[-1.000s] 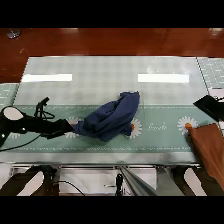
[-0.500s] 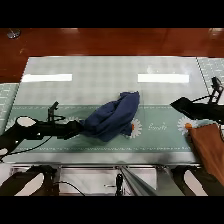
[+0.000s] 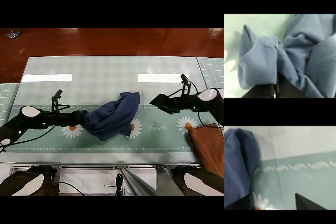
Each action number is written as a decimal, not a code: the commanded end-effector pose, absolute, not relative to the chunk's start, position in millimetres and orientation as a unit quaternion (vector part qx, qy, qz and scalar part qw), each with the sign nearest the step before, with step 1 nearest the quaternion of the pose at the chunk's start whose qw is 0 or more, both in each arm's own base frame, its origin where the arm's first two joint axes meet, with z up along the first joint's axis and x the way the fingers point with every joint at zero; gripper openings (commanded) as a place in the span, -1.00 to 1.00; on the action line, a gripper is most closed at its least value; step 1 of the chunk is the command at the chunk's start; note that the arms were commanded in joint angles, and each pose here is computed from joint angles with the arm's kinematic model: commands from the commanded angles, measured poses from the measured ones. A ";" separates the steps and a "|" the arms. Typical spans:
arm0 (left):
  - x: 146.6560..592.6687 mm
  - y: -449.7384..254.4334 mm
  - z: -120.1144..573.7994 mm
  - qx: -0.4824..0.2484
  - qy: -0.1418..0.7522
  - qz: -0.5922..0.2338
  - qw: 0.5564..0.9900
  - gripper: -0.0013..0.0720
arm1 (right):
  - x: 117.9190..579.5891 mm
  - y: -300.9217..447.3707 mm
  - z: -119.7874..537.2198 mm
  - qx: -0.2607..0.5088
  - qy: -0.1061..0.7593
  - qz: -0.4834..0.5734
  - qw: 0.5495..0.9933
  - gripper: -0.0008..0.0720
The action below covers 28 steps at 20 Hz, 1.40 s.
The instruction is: Fold the shirts.
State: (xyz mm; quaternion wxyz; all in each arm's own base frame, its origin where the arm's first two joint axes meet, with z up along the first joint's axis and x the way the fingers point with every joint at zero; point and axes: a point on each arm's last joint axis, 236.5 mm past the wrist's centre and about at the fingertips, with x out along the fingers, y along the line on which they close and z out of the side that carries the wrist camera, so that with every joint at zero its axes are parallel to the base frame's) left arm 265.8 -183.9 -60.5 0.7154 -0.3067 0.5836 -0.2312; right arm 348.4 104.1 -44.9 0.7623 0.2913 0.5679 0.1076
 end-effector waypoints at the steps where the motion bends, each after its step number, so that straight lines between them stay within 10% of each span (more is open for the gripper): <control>1: 274.2 -185.4 -52.5 -0.305 0.575 -0.237 0.722 -0.89 | 376.9 128.9 -62.5 0.282 0.595 0.131 0.741 0.73; 10: 273.3 -186.3 -52.4 -0.305 0.575 -0.238 0.720 -0.89 | 400.7 192.9 -86.4 0.282 0.661 0.206 0.664 0.73; 11: 273.4 -186.3 -52.5 -0.305 0.576 -0.238 0.720 -0.89 | 398.5 202.7 -86.8 0.280 0.660 0.222 0.661 0.53; 13: 273.1 -186.3 -53.6 -0.305 0.577 -0.238 0.719 -0.89 | 395.5 216.1 -82.4 0.269 0.653 0.252 0.662 -0.63; 15: 279.4 -183.5 -47.2 -0.308 0.569 -0.238 0.724 -0.89 | 396.3 222.9 -61.5 0.260 0.646 0.288 0.657 -0.91; 22: 409.3 -132.2 246.7 -0.293 0.244 -0.276 0.882 -0.89 | 485.3 165.5 234.8 0.126 0.380 0.276 0.874 -0.91; 28: 324.9 -105.9 491.2 -0.187 -0.015 -0.289 0.939 -0.90 | 333.4 111.2 456.1 0.011 0.132 0.218 0.967 -0.91</control>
